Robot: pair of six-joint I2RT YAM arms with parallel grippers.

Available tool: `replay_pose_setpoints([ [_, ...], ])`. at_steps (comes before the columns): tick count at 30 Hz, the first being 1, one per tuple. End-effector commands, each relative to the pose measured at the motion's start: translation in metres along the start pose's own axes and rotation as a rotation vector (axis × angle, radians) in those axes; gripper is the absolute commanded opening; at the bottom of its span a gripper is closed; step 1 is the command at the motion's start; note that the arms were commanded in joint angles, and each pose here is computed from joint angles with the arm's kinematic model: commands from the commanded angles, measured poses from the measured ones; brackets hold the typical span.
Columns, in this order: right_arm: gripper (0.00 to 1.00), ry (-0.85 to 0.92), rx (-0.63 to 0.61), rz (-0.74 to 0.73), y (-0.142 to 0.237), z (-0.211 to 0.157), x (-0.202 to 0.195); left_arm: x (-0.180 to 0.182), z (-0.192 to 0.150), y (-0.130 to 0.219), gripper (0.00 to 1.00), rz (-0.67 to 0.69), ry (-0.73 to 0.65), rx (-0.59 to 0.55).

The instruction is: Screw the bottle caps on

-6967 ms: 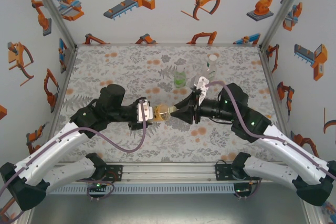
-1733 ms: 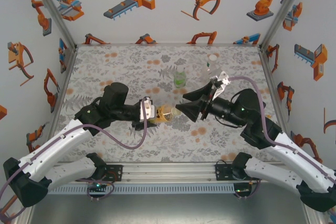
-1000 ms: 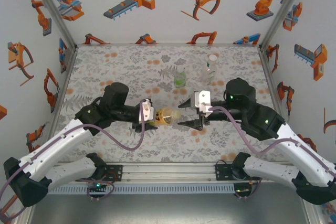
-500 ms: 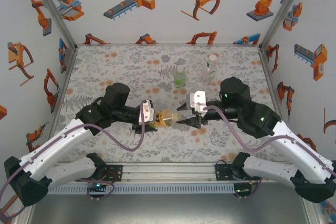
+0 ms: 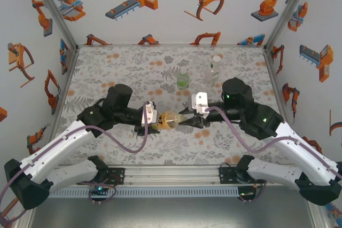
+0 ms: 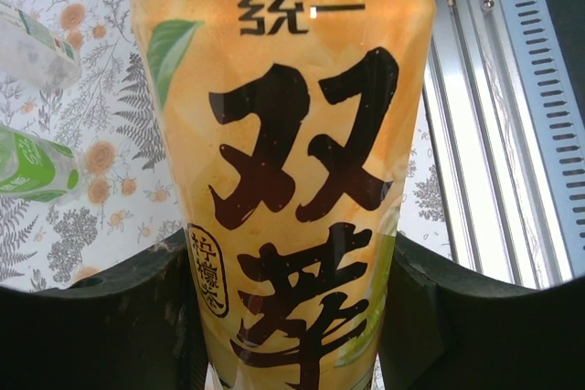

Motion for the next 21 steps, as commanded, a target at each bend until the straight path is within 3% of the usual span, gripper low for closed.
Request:
replay_pose_setpoints([
  [1, 0.16, 0.012, -0.045, -0.062, 0.005, 0.009, -0.003, 0.001, 0.010, 0.006, 0.00, 0.017, -0.036, -0.013],
  [7, 0.00, -0.160, -0.102, -0.193, 0.006, 0.005, -0.011, 0.005, 0.008, 0.007, 0.00, 0.079, -0.042, 0.005],
  [11, 0.00, -0.365, -0.155, -0.292, 0.004, 0.002, -0.021, 0.010, 0.007, 0.007, 0.00, 0.128, -0.038, 0.027],
  [21, 0.00, -1.062, -0.228, -0.581, -0.004, -0.027, -0.047, 0.020, 0.002, 0.009, 0.00, 0.269, -0.032, 0.064],
])
Point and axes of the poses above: each hand's point on the last joint's axis, 136 mm out from that joint toward the fingers, its own y axis back along the fingers, its own x axis along the line the jaws close on, z = x × y, the point moved 9 cm from there along y, back along the fingers, and after that the axes turned 4 degrees about y, right-handed, at the moved point
